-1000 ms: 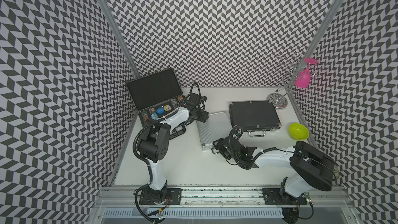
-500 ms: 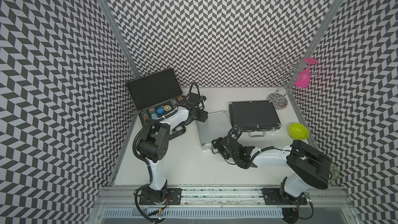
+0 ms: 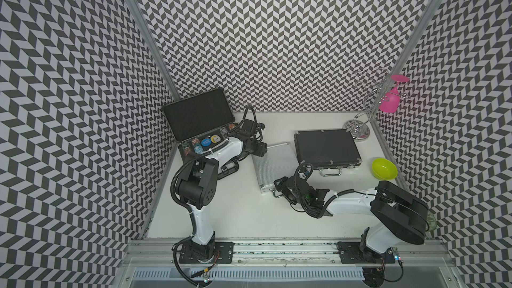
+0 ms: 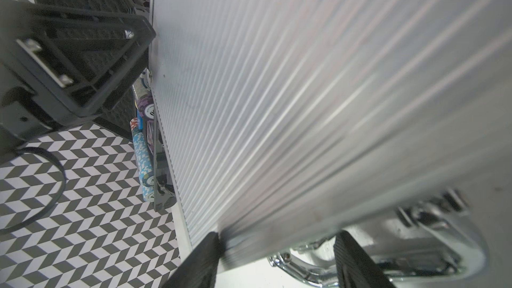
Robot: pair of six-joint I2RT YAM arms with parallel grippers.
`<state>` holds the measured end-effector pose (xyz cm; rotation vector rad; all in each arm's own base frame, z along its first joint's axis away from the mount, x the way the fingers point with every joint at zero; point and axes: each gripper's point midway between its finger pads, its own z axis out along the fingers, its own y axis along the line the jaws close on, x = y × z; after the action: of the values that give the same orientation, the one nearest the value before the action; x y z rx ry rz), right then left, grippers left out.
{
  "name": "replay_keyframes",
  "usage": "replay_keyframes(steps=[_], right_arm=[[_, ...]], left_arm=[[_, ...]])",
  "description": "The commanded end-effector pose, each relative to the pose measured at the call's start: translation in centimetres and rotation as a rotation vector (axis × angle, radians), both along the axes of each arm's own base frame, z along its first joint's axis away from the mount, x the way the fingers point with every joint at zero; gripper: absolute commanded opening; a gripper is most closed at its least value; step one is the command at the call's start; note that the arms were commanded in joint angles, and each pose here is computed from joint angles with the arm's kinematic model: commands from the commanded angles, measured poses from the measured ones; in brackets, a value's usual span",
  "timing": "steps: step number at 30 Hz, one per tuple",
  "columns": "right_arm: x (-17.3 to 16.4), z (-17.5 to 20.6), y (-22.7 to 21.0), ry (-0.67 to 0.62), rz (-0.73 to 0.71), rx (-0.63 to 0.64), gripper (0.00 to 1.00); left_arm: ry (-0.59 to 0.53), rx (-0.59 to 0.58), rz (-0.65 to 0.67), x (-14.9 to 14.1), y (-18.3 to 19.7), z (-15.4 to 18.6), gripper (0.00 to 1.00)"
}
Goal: Close the poker set cases
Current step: Fasten the fastener on the poker set case.
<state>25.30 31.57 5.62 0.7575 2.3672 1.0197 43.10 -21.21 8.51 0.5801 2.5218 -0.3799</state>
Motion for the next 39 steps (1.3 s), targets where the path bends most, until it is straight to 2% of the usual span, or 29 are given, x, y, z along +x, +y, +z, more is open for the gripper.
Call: replay_keyframes(steps=[1,19,25,28,32,36,39], right_arm=[[-0.2,-1.6,-2.3,0.013,-0.045,-0.085,0.66],[0.9,-2.0,-0.3,0.015,-0.054,-0.035,0.66],[0.4,0.7,0.4,-0.03,0.021,-0.012,0.66],[0.4,3.2,-0.6,-0.099,0.036,-0.042,0.67],[1.1,4.5,-4.5,-0.178,-0.041,-0.196,0.67],[2.2,5.3,-7.9,-0.235,-0.057,-0.282,0.67],[3.5,5.9,-9.9,-0.276,-0.028,-0.408,0.66]], left_arm=[[0.121,0.061,0.031,-2.6,1.8,-1.9,0.61],[0.131,0.028,0.009,-2.9,1.1,-1.7,0.6],[0.11,0.025,0.021,-2.3,1.1,-1.1,0.64],[0.094,0.026,0.033,-1.8,1.3,-0.7,0.7],[0.067,-0.006,0.07,-0.8,1.8,0.7,0.79],[-0.008,-0.086,0.089,-0.3,1.5,4.6,0.81],[-0.079,-0.133,0.15,-0.7,2.1,7.9,0.82]])
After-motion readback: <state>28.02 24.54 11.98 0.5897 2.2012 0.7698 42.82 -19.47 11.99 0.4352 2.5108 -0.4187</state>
